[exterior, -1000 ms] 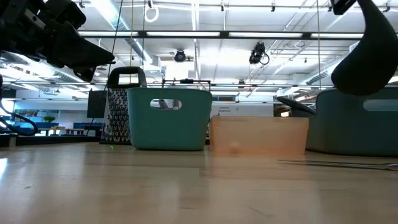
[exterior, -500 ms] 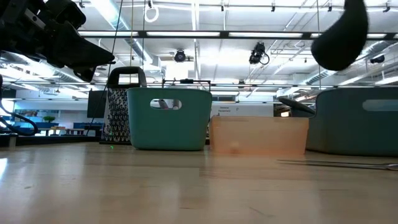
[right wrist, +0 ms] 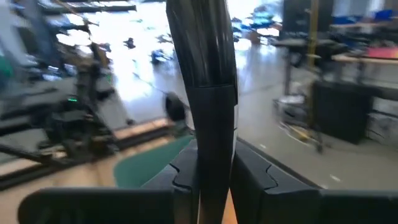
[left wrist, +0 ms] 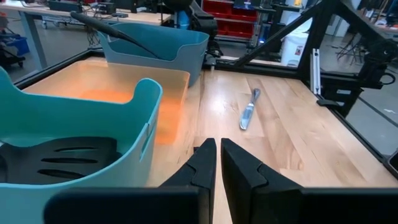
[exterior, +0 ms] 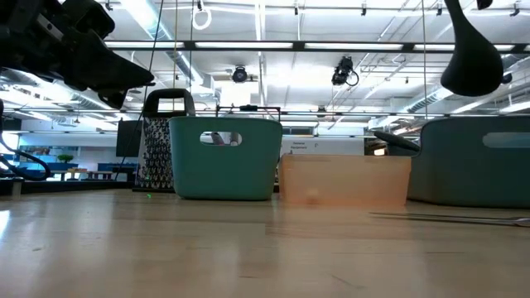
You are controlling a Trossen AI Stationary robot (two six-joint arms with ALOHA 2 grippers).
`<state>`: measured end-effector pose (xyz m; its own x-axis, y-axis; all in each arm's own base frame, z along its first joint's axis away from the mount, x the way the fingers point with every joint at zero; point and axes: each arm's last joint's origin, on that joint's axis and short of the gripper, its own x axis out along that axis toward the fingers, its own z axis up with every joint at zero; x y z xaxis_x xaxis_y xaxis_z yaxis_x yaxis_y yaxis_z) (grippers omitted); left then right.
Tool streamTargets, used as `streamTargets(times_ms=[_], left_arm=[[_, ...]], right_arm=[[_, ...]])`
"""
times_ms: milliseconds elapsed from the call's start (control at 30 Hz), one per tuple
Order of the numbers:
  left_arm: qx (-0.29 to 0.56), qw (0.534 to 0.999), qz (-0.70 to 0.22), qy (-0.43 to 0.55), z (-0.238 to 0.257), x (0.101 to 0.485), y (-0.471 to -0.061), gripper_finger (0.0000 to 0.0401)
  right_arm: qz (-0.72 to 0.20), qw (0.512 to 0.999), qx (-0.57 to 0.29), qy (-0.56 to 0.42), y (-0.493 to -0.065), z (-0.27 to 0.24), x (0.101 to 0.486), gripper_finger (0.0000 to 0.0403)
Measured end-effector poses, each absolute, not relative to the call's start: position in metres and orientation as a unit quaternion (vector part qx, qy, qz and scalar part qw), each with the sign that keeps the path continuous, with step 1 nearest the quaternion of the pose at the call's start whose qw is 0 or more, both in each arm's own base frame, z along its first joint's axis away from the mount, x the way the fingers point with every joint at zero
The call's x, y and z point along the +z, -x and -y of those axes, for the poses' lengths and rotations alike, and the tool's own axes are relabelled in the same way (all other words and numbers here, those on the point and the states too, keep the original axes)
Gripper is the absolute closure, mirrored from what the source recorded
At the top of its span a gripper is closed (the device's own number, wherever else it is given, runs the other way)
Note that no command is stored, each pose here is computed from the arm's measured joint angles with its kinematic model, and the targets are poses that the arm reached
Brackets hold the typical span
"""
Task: Pick & Place Kitchen Items
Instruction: Put the black serving spoon into the blue bin
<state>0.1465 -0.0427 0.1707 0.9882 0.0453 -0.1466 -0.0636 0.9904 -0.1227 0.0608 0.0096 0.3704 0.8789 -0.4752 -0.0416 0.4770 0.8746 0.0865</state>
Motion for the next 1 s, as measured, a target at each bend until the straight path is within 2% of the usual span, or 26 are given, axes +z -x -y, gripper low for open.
streamTargets(times_ms=[167,467,733,1000], left_arm=[[0.030,0.995,-0.072,0.064,0.043,0.171,-0.147,0.0371],[0.032,0.995,-0.071,0.069,0.042,0.171,-0.147,0.0371],[0.032,0.995,-0.071,0.069,0.042,0.171,-0.147,0.0371],[0.032,0.995,-0.071,0.068,0.043,0.171,-0.146,0.0371]], right_arm=[[-0.047,0.955,-0.286,-0.058,-0.062,-0.006,0.377,0.0338],[-0.165,0.912,-0.367,-0.081,-0.084,-0.001,0.355,0.0338],[-0.183,0.884,-0.416,-0.108,-0.098,0.016,0.354,0.0338],[-0.280,0.825,-0.469,-0.145,-0.128,0.045,0.331,0.0338]])
